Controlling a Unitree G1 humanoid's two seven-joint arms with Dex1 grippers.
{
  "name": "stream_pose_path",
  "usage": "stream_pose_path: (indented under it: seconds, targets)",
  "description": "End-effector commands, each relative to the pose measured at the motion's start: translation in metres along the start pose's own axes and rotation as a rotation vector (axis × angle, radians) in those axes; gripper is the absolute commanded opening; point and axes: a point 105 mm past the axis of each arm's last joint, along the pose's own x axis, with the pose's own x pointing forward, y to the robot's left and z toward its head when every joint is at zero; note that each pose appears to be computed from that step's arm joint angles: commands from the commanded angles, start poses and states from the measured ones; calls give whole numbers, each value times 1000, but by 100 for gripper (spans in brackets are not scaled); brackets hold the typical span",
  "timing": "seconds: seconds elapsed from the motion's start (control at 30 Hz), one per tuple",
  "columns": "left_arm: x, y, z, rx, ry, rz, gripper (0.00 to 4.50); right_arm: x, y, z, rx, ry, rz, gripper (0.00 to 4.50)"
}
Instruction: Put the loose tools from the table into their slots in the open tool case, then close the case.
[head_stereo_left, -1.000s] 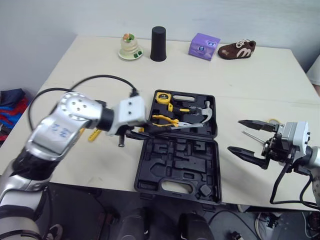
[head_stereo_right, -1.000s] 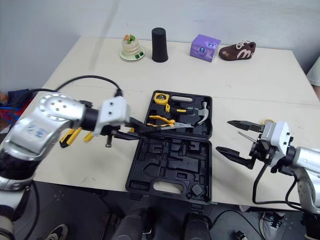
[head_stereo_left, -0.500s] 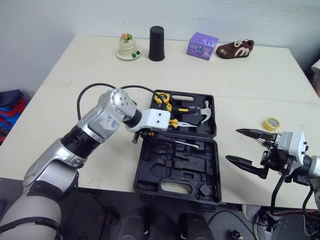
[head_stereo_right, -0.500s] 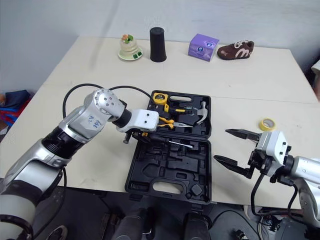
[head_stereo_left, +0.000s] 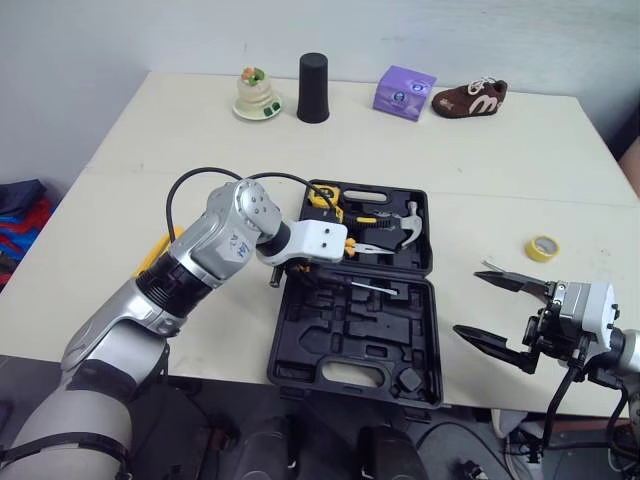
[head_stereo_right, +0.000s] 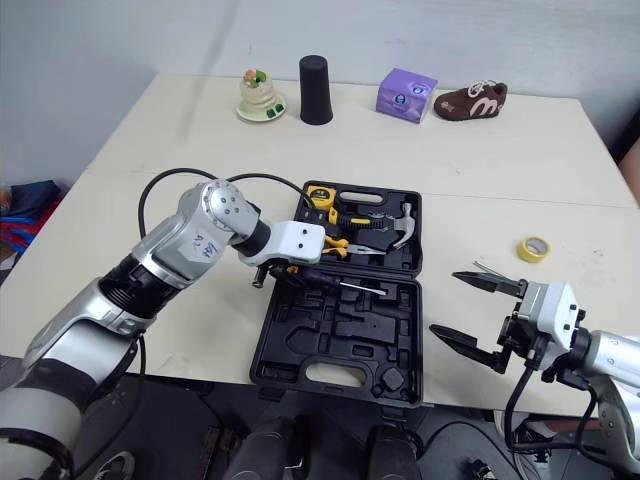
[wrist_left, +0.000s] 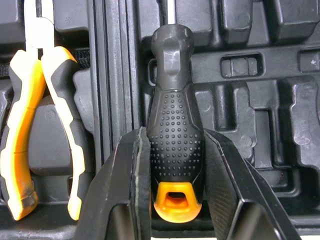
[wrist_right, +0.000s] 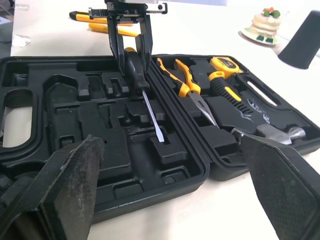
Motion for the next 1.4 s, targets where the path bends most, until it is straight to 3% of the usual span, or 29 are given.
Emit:
stream_pose_path:
  seconds: [0.03,0.2,0.23,0.27,0.4,0.53,0.7,0.8,0.9,1.0,1.07,1.13,1.4]
  targets:
    - [-4,4,1,11,24,33,99,-4,-1,6,-34,-35,-12,450]
    - [-5,3,0,6,24,28,99,-1,-1,5,-33,-41,-5,450]
    - [-5,5,1,4,17,43,199,-1,-1,5,-33,-42,-4,450]
    - [-5,7,2,2,13,56,219,-1,-1,5,-32,-43,-3,450]
    - [-11,6,13,37,-29,54,371,-1,0,4,-30,-42,-2,450]
    - [-34,-18,59,82,-177,-64,371,-2,1,2,-2,-39,2,450]
    - [-32,-7,46,36,-152,22,371,-2,-2,4,-10,-44,-7,450]
    - [-33,1,41,17,-320,77,371,-1,-3,5,-7,-48,-17,450]
    - [-40,3,44,-29,-586,109,294,-2,-4,4,-1,-43,-33,450]
    - [-44,11,27,-106,-751,205,170,-4,-5,3,13,-38,-58,450]
    - [-36,12,12,-133,-772,250,80,-4,-5,2,19,-35,-65,450]
    - [-20,7,1,-152,-710,237,3,-3,-5,2,23,-37,-70,450]
    - [13,5,0,-178,-700,225,3,2,-4,2,28,-39,-76,450]
